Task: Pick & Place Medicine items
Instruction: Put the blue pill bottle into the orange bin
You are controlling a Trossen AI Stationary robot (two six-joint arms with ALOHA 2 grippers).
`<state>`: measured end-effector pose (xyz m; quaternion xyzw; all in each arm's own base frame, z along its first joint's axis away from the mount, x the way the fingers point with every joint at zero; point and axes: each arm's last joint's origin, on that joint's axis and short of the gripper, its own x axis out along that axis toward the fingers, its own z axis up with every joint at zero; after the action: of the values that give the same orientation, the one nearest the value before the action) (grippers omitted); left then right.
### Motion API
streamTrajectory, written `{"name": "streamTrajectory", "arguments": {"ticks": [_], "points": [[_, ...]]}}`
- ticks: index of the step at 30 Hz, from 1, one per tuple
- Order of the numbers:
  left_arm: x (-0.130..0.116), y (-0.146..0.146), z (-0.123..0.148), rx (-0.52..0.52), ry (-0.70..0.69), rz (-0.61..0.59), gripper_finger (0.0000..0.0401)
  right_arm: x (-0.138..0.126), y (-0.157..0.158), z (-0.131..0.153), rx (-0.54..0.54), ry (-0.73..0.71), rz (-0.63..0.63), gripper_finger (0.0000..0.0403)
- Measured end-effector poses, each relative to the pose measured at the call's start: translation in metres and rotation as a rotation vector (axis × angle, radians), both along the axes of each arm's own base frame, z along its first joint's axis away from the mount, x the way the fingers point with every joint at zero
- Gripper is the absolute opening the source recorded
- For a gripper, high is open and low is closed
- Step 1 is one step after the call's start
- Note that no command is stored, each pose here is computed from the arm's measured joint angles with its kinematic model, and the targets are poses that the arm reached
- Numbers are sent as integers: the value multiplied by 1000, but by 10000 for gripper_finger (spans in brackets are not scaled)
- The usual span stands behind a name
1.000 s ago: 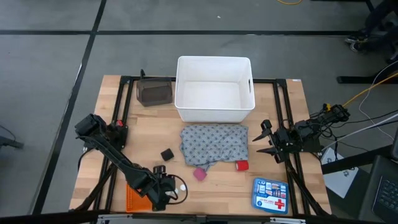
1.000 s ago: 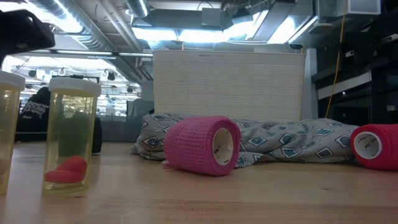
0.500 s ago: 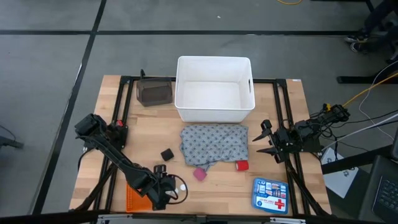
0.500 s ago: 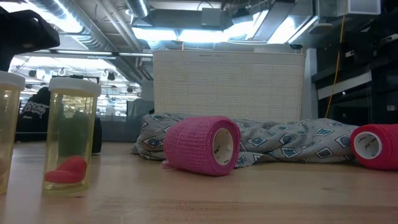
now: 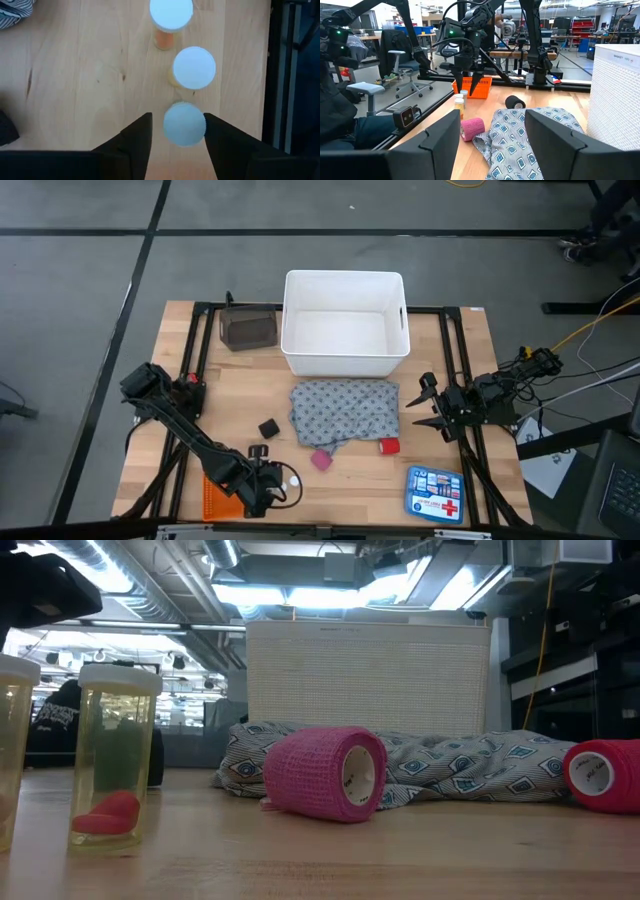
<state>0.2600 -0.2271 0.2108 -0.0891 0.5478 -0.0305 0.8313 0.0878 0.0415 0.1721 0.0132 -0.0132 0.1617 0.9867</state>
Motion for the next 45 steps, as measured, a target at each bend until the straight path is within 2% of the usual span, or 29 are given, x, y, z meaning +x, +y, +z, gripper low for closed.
{"name": "streamTrajectory", "arguments": {"ticks": [10,20,28,35,45], "points": [[0,-1,0,-22,17,-27,114,0,0,0,0,0,0,224],[-1,-2,2,-37,34,-69,108,0,0,0,0,0,0,224],[1,-3,41,28,56,-128,107,0,0,0,0,0,0,224],[-6,1,73,92,127,-96,107,0,0,0,0,0,0,224],[-30,-5,85,163,201,-20,107,0,0,0,0,0,0,224]]}}
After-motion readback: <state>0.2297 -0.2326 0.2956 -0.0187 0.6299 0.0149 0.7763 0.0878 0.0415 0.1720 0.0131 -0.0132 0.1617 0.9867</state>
